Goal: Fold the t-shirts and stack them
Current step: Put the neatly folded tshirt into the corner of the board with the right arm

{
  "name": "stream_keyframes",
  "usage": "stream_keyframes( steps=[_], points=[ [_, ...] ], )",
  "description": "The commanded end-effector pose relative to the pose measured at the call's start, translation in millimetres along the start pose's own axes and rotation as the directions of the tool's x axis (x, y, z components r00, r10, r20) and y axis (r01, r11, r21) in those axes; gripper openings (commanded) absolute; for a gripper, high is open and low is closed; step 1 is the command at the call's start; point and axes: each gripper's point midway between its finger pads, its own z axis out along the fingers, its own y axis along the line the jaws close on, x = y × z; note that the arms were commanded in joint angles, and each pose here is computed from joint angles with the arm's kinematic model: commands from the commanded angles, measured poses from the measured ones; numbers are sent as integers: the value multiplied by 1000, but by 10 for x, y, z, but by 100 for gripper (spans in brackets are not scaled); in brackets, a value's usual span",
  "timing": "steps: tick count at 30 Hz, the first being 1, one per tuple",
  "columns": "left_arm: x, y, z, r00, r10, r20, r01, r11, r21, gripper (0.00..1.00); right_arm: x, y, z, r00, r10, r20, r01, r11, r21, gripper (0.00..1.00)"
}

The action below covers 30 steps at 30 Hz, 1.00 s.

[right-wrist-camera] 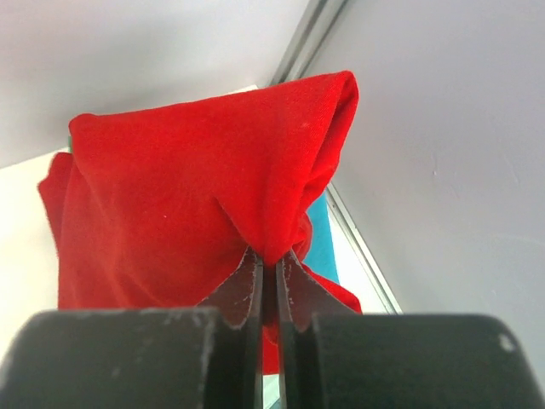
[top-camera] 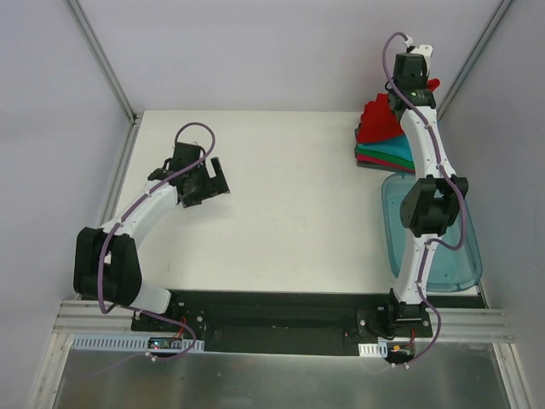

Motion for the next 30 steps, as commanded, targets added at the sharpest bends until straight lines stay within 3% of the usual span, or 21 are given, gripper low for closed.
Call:
stream_keyframes(
  steps=[1, 3, 8, 11, 13, 14, 15, 21, 26, 28, 30],
  points=[
    [-78, -51, -10, 1000, -7, 1, 7, 1000, 17, 99, 64, -135, 179, 998, 57, -10, -56, 998, 33, 1],
    [-77, -47, -6, 1000, -7, 1, 7, 1000, 15, 99, 166, -152, 265, 998, 52, -35, -51, 998, 32, 2],
    [-71, -39, 7, 1000, -6, -2, 6, 1000, 11, 99, 409, -266, 524, 996, 14, -89, -10, 999, 53, 17],
    [-76, -38, 10, 1000, -6, -2, 6, 1000, 10, 99, 577, -419, 615, 990, -40, -135, 54, 993, 107, 50],
    [-89, -44, 5, 1000, -8, 1, 8, 1000, 12, 99, 587, -532, 596, 988, -51, -146, 74, 985, 155, 82],
    [-92, -56, 4, 1000, -7, 1, 7, 1000, 15, 99, 564, -581, 574, 988, -51, -144, 76, 982, 172, 93],
    [-96, -69, 3, 1000, -8, -1, 8, 1000, 20, 99, 507, -607, 528, 990, -41, -132, 64, 982, 177, 98],
    [-91, -96, 16, 1000, -18, -11, 18, 999, 29, 99, 305, -474, 125, 993, 72, -93, -74, 997, -21, 96],
    [-68, -99, 56, 1000, -14, -27, 14, 999, 32, 99, 572, 47, -44, 952, 194, -239, -267, 905, -331, 96],
    [-72, -103, 60, 1000, -9, -28, 10, 999, 33, 99, 657, 188, -31, 946, 163, -281, -263, 892, -368, 96],
    [-76, -100, 62, 1000, -3, -27, 4, 999, 32, 99, 810, 176, 88, 941, 124, -314, -224, 926, -305, 96]
  ],
)
